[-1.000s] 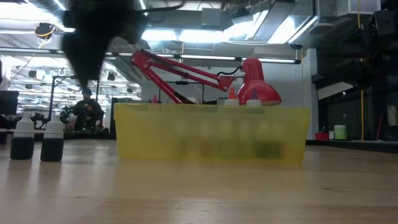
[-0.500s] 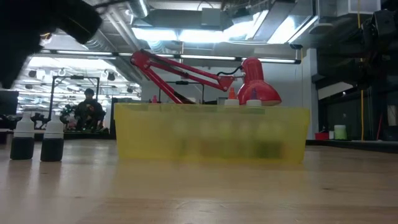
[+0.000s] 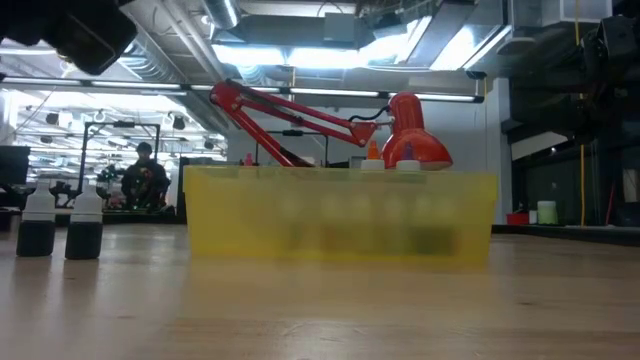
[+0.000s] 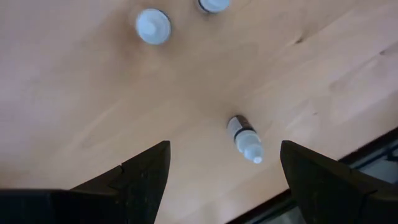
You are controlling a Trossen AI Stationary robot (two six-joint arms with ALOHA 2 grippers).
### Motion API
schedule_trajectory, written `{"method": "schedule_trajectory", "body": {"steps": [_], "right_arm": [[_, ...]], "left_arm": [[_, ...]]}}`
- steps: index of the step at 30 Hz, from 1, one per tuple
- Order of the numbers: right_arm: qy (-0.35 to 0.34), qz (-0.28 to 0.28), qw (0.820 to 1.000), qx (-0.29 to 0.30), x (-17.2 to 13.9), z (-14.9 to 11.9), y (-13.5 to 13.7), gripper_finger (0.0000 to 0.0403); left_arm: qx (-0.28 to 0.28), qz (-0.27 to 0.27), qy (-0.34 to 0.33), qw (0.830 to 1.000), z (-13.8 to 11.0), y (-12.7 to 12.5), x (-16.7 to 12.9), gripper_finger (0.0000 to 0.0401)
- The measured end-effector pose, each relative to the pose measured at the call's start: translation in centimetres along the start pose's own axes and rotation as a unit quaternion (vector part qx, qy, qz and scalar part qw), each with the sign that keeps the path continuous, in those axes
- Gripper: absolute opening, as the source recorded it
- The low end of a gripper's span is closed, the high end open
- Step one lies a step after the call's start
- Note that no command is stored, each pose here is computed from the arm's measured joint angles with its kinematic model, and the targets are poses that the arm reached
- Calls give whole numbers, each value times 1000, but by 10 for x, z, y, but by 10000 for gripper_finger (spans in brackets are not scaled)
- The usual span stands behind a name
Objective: Pick & Place food coloring
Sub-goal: Put the small black food bottle into the yellow bin
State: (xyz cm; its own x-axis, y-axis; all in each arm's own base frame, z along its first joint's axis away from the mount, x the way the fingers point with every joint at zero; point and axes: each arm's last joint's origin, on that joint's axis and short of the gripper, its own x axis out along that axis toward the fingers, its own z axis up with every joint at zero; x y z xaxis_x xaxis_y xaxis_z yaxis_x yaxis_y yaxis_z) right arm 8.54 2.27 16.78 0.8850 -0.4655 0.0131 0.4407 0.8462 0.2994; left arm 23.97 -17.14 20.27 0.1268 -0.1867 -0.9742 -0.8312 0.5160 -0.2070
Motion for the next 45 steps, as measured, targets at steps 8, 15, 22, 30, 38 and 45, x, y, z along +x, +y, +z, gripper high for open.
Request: {"method": "schedule_trajectory", "body": {"steps": [8, 15, 22, 30, 38, 45], "right_arm": [[0, 0, 1000, -1, 0, 0, 0, 347], [0, 0, 1000, 0, 0, 0, 0, 347], [0, 0, 1000, -1, 0, 0, 0, 347], [0, 0, 1000, -1, 0, 0, 0, 347], [0, 0, 1000, 0, 0, 0, 0, 347], [0, 0, 1000, -1, 0, 0, 0, 347]], "left_arm": [[-24, 16, 2, 1000, -8, -13, 24, 294], [-28, 15, -4, 999, -16, -28, 36, 294], [-28, 27, -6, 999, -19, -30, 45, 285], [-26, 29, -10, 999, -21, -29, 46, 195], [-24, 29, -12, 999, -22, -29, 46, 108], [-7, 30, 3, 1000, -22, -29, 45, 57]]}}
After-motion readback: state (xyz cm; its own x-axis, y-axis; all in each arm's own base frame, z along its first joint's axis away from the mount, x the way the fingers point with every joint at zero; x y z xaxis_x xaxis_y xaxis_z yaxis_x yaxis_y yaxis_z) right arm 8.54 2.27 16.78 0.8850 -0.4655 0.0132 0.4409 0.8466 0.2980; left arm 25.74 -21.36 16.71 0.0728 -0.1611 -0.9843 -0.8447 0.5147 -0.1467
